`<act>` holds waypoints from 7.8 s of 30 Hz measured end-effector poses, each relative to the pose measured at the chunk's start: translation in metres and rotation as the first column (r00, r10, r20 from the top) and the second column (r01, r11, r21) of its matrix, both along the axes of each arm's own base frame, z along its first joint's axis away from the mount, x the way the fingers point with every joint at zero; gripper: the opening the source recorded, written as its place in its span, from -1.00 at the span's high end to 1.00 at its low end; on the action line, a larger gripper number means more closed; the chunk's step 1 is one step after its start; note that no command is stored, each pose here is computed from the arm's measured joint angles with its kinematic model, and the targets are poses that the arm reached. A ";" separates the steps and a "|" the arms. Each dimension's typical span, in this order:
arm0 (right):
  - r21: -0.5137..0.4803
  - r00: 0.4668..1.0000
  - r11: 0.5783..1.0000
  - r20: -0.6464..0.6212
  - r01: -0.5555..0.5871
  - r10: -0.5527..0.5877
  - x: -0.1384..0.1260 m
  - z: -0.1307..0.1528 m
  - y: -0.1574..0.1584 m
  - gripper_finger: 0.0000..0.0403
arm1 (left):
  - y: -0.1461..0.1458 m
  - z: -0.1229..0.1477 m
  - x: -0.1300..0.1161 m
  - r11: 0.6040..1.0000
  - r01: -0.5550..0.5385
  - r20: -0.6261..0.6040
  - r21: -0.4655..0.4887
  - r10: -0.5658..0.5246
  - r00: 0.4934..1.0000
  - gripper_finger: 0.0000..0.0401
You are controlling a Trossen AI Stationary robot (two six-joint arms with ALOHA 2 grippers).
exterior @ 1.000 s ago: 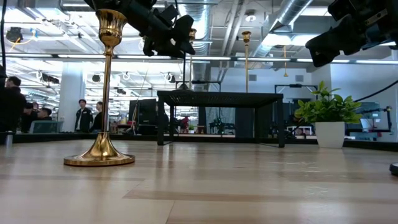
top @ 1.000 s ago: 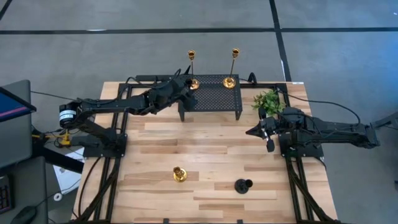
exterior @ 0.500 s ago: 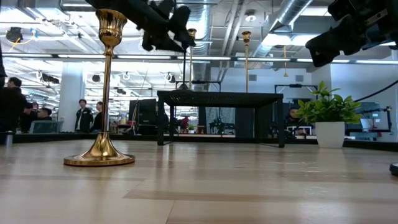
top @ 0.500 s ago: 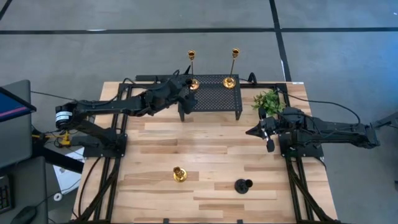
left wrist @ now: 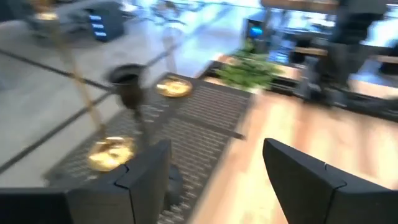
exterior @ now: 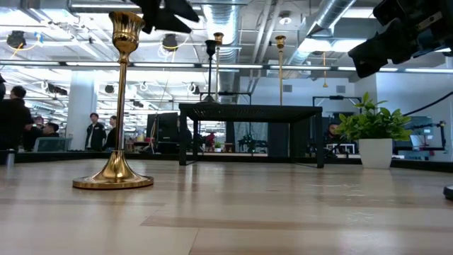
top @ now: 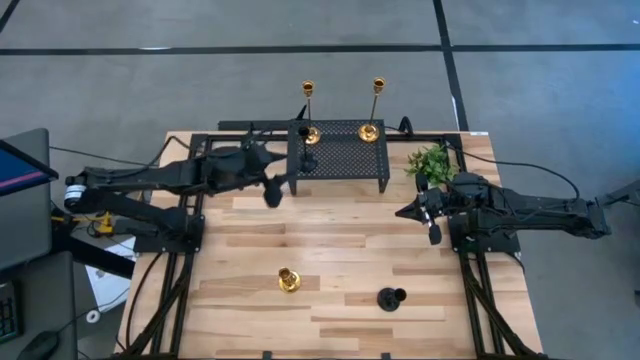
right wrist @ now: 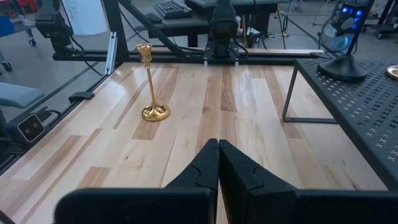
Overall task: Pick & Place candle stick holders
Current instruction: Put the gold candle holder on the shelf
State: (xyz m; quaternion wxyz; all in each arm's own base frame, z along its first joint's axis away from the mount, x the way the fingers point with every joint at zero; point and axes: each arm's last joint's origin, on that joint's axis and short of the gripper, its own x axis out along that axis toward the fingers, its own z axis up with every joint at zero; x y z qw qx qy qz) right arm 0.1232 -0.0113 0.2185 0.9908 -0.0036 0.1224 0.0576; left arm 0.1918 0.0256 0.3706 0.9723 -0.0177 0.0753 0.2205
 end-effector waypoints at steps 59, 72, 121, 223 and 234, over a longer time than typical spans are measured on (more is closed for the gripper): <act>0.015 0.993 1.000 0.119 0.006 -0.008 0.009 0.011 -0.001 1.00 | -0.039 -0.200 -0.084 0.614 0.744 0.027 0.263 -0.776 0.631 0.97; 0.041 0.993 0.999 0.116 0.010 -0.014 0.009 0.011 -0.001 1.00 | -0.040 -0.216 -0.077 0.590 0.784 -0.063 0.190 -0.790 0.610 0.97; 0.071 0.988 0.993 0.111 0.095 -0.103 0.009 0.011 -0.004 1.00 | -0.053 -0.220 -0.004 0.494 0.865 0.002 0.085 -0.869 0.496 -0.13; 0.079 0.987 0.997 0.158 -0.018 0.005 0.073 -0.010 -0.010 0.68 | -0.046 -0.072 0.095 0.889 0.449 0.144 0.091 -0.458 0.877 0.93; 0.127 0.991 0.992 0.132 -0.026 0.009 0.115 -0.022 -0.011 0.16 | -0.046 -0.075 0.096 0.888 0.451 0.129 0.087 -0.459 0.879 0.93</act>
